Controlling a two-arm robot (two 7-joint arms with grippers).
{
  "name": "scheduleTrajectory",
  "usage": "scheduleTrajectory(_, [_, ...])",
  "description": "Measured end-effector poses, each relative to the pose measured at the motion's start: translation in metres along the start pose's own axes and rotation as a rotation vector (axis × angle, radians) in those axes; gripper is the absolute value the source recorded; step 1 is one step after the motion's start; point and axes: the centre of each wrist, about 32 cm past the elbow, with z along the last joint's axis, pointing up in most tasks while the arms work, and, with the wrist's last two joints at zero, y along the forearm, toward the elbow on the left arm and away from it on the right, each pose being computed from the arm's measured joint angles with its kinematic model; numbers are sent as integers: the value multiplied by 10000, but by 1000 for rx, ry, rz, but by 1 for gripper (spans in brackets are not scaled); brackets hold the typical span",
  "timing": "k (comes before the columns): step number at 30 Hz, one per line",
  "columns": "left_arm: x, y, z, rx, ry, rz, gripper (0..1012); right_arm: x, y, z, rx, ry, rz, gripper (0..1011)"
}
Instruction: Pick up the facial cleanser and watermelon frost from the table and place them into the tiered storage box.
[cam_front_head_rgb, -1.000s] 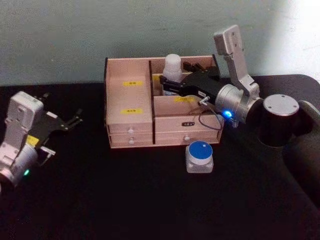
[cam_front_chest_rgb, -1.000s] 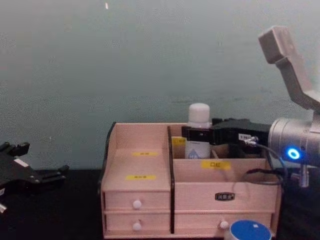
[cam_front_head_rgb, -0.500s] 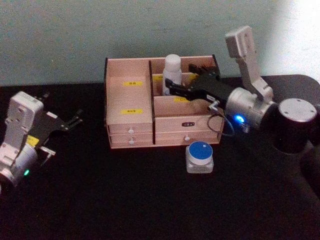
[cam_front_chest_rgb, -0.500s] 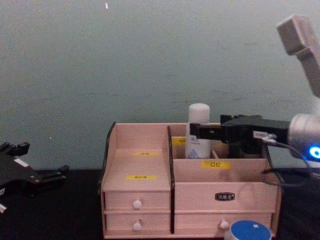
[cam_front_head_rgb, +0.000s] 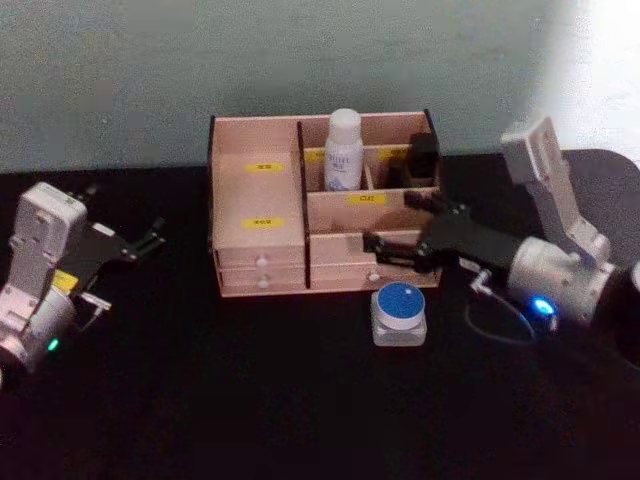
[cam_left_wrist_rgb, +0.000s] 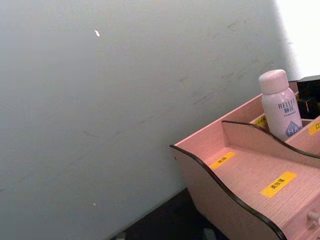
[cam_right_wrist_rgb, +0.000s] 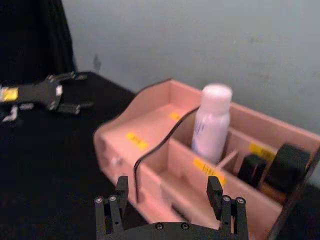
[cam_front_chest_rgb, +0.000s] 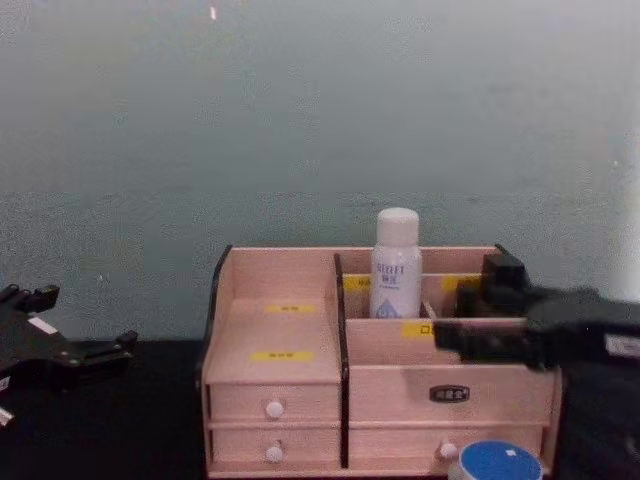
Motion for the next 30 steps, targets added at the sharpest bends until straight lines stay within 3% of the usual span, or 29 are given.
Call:
scheduleTrajectory(4, [0, 0, 0, 0, 0, 0, 1001, -55, -172, -93, -41, 3, 20, 1003])
scheduleTrajectory(11, [0, 0, 0, 0, 0, 0, 1001, -102, -339, -194, -98, 0, 37, 1002])
scheduleTrajectory(30, [0, 0, 0, 0, 0, 0, 1001, -136, -437, -333, -197, 8, 54, 1002])
